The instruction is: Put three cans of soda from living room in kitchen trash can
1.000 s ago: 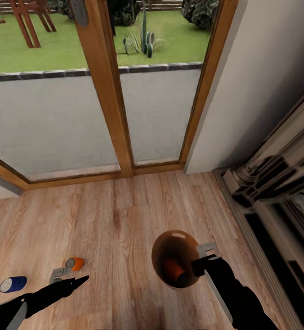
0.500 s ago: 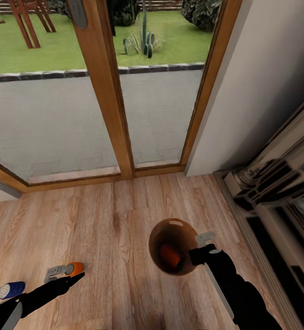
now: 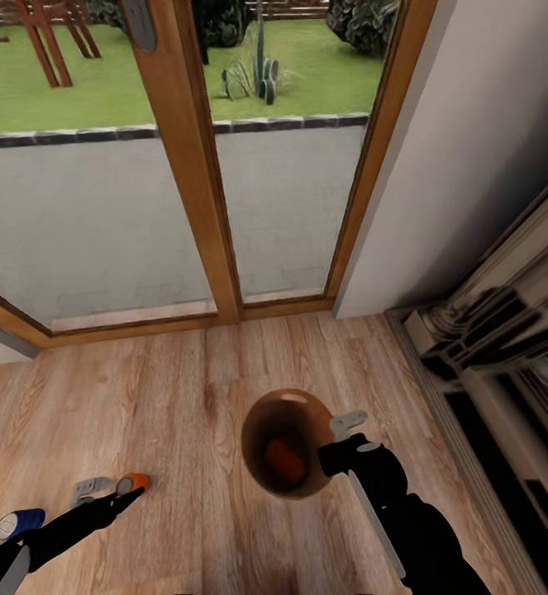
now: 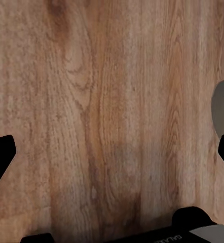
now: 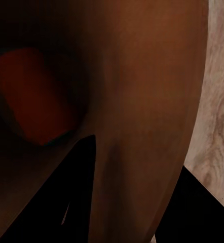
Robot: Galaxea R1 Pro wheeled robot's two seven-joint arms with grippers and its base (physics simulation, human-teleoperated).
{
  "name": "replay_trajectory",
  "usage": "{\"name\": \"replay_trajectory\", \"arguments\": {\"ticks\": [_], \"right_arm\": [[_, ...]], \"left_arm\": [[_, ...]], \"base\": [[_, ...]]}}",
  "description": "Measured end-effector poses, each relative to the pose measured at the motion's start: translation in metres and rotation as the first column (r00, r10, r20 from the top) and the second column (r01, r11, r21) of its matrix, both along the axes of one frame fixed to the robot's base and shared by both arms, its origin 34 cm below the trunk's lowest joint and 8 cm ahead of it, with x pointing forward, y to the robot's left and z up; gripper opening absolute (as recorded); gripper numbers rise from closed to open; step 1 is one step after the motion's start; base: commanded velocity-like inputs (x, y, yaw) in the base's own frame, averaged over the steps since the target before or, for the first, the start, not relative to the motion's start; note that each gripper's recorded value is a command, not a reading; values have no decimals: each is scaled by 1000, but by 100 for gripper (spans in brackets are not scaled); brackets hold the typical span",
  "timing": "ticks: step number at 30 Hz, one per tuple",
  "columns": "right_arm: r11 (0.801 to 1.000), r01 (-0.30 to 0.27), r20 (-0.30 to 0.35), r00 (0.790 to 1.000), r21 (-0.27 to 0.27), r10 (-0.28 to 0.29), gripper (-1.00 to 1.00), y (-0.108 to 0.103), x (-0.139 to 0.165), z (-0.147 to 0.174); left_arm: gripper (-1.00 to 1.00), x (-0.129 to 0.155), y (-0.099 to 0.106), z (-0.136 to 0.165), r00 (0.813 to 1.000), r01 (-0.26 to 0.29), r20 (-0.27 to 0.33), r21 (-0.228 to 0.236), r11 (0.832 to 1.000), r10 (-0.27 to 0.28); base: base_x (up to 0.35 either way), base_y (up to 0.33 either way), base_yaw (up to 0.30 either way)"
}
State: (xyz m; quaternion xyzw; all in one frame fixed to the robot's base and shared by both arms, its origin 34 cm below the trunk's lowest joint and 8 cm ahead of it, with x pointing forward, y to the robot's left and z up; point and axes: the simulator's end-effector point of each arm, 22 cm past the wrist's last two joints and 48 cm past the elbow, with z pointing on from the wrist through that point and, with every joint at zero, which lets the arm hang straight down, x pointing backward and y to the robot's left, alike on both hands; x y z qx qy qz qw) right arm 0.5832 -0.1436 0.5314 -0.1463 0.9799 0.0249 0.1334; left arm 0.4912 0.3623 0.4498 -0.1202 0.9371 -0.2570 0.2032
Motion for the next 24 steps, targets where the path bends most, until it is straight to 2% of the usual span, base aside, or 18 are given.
{"name": "replay_trajectory", "arguments": {"ticks": [2,6,10,16,23,24], "right_arm": [[1000,2,-2,1000,8,-2,-100,2,0,0],[1000,-6,4,1000,-19,6,-100,-3,1,0],[1000,-1,-1,1000,-1,1,-100,1,-1,0],[1000,-3,1,1000,-10,3,-100,-1,0,0],[1000,-3,0,1000,-9,3,-100,-1,-1,-1],[1000,-3,0,1000,-9,3,-100,-1,-1,-1]], "left_arm": [[100,0,2,0,1000,0,1,4,1000,0],[100,0,5,1,1000,0,1,7,1000,0],[100,0,5,1,1000,0,1,8,1000,0],[100,1,6,1,1000,-1,4,10,1000,1],[100,9,32,7,998,-56,24,43,998,55],[100,10,42,5,997,-76,21,77,994,75]], "base": [[148,0,0],[107,0,0],[34,0,0],[4,0,0],[0,0,0],[0,0,0]]}}
